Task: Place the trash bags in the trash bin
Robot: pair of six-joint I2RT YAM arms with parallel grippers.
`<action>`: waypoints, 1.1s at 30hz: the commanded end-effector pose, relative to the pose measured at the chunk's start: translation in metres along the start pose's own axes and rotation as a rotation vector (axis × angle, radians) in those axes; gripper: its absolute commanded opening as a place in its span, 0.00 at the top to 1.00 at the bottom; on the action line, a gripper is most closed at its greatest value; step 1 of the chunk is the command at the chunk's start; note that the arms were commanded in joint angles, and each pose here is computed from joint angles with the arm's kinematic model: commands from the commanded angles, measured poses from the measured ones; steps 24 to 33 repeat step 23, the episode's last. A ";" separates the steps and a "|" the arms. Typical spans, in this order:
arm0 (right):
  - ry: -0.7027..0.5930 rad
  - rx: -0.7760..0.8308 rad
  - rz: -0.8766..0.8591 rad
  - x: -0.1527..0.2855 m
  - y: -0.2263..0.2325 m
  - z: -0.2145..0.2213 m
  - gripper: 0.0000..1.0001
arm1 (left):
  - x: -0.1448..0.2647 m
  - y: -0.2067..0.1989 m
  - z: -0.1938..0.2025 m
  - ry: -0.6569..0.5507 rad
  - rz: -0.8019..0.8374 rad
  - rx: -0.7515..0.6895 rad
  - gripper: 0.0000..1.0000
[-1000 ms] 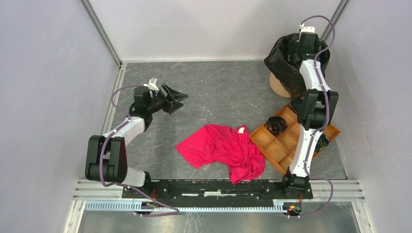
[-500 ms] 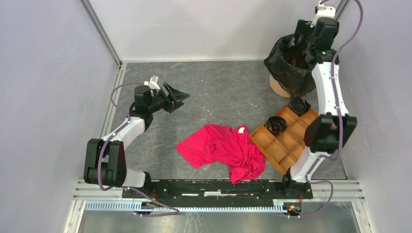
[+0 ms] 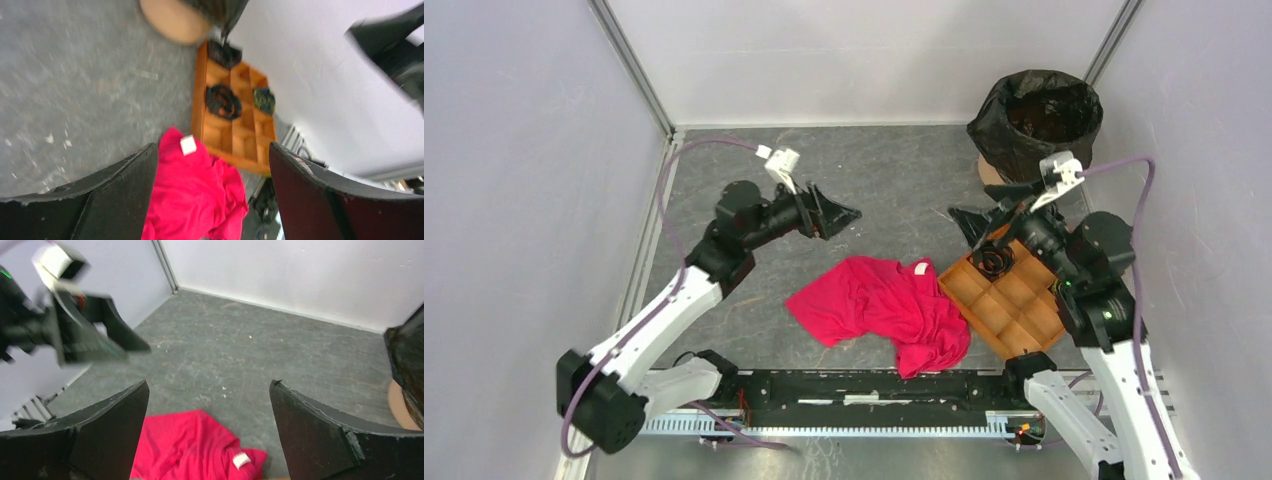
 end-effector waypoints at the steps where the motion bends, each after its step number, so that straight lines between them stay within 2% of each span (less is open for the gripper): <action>1: 0.025 0.143 0.045 0.052 0.017 -0.021 0.02 | 0.051 -0.063 -0.077 -0.314 0.068 -0.211 0.11; 4: -0.018 0.275 0.257 0.094 0.016 -0.045 0.02 | 0.089 -0.103 -0.110 -0.443 0.113 -0.288 0.08; 8: -0.126 0.364 0.399 0.139 0.028 -0.081 0.02 | 0.145 -0.141 -0.143 -0.602 0.068 -0.386 0.05; 11: -0.211 0.374 0.465 0.160 0.034 -0.099 0.02 | 0.179 -0.157 -0.153 -0.726 0.033 -0.430 0.01; 15: -0.253 0.382 0.479 0.163 0.036 -0.106 0.02 | 0.208 -0.165 -0.154 -0.833 0.000 -0.474 0.00; 18: -0.304 0.369 0.477 0.164 0.036 -0.106 0.02 | 0.212 -0.162 -0.152 -0.847 -0.028 -0.483 0.00; 20: -0.303 0.392 0.435 0.159 0.036 -0.101 0.02 | 0.210 -0.158 -0.151 -0.839 -0.047 -0.481 0.00; 22: -0.264 0.388 0.467 0.153 0.030 -0.098 0.02 | 0.207 -0.155 -0.150 -0.827 -0.055 -0.482 0.00; 33: -0.261 0.382 0.479 0.152 0.028 -0.098 0.02 | 0.205 -0.154 -0.149 -0.819 -0.055 -0.487 0.00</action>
Point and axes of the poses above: each gripper's point midway between its finger pads, its own x axis back along the fingers, its own y axis along the line the jaws close on, z = x × y, the point moved 9 cm from there along x, back along the fingers, and after that the axes turned 1 degree about -x, right-handed, at the moved point
